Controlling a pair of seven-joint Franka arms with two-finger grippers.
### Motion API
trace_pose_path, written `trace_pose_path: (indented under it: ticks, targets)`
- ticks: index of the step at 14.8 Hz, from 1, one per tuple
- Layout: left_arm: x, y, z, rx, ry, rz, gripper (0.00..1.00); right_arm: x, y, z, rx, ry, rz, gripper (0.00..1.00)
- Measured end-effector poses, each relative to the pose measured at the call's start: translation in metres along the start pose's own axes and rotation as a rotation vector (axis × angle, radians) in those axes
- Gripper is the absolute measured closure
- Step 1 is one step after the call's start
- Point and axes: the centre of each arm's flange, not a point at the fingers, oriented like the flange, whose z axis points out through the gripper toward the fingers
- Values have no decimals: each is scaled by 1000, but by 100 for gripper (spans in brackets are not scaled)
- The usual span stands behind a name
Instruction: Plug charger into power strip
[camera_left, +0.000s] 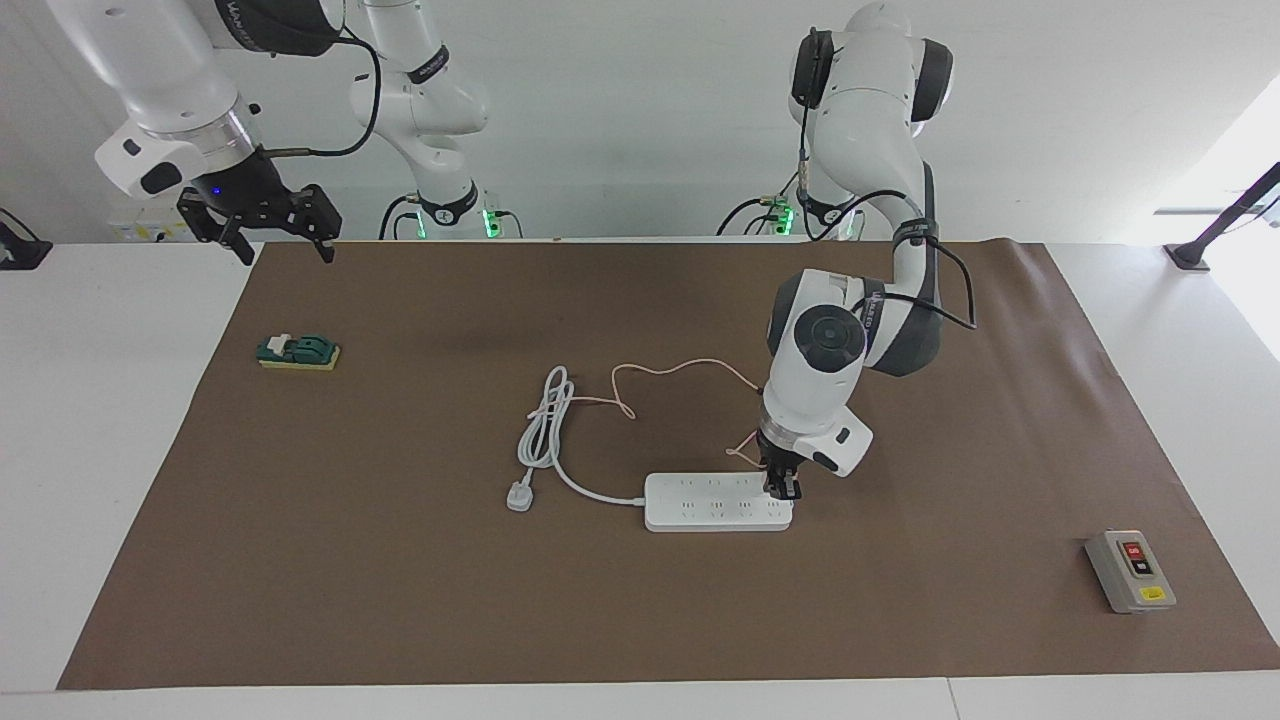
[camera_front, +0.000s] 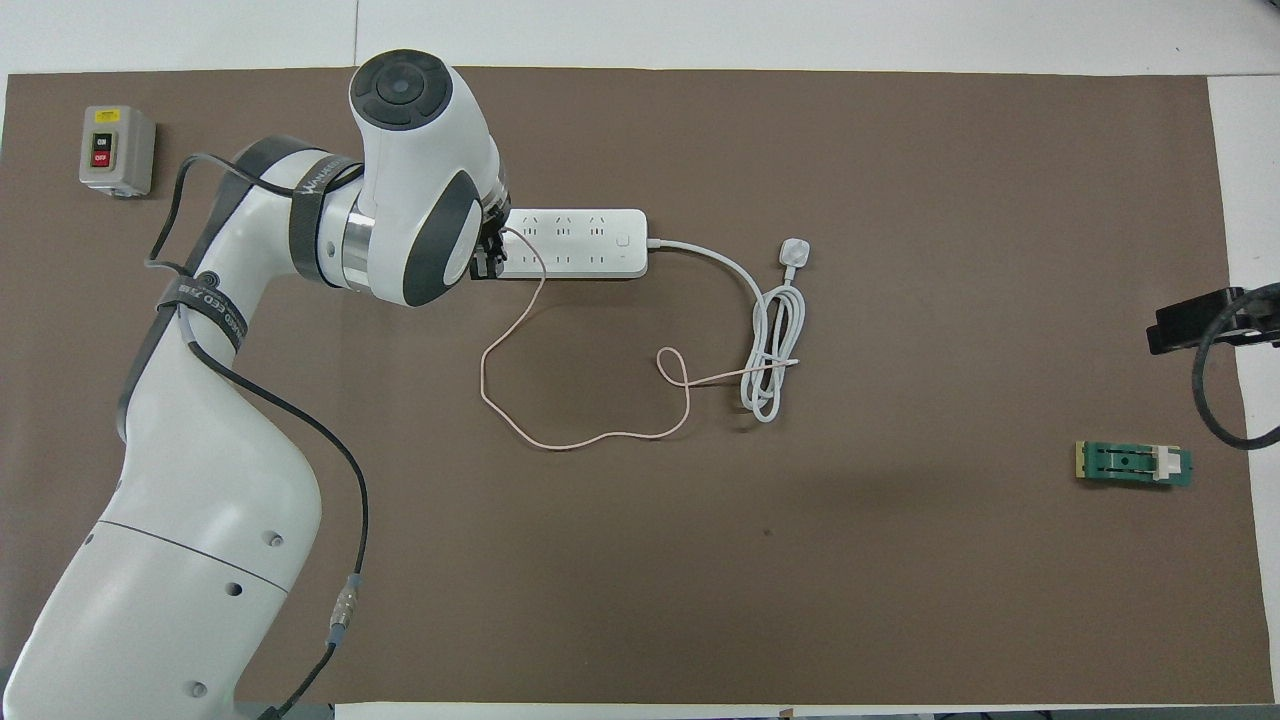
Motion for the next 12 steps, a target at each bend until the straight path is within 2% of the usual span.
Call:
trace_pose_path:
  ticks: [12]
  targets:
    - [-1,-1,0,7,2,10,69,0,0,0,0,0,0,0]
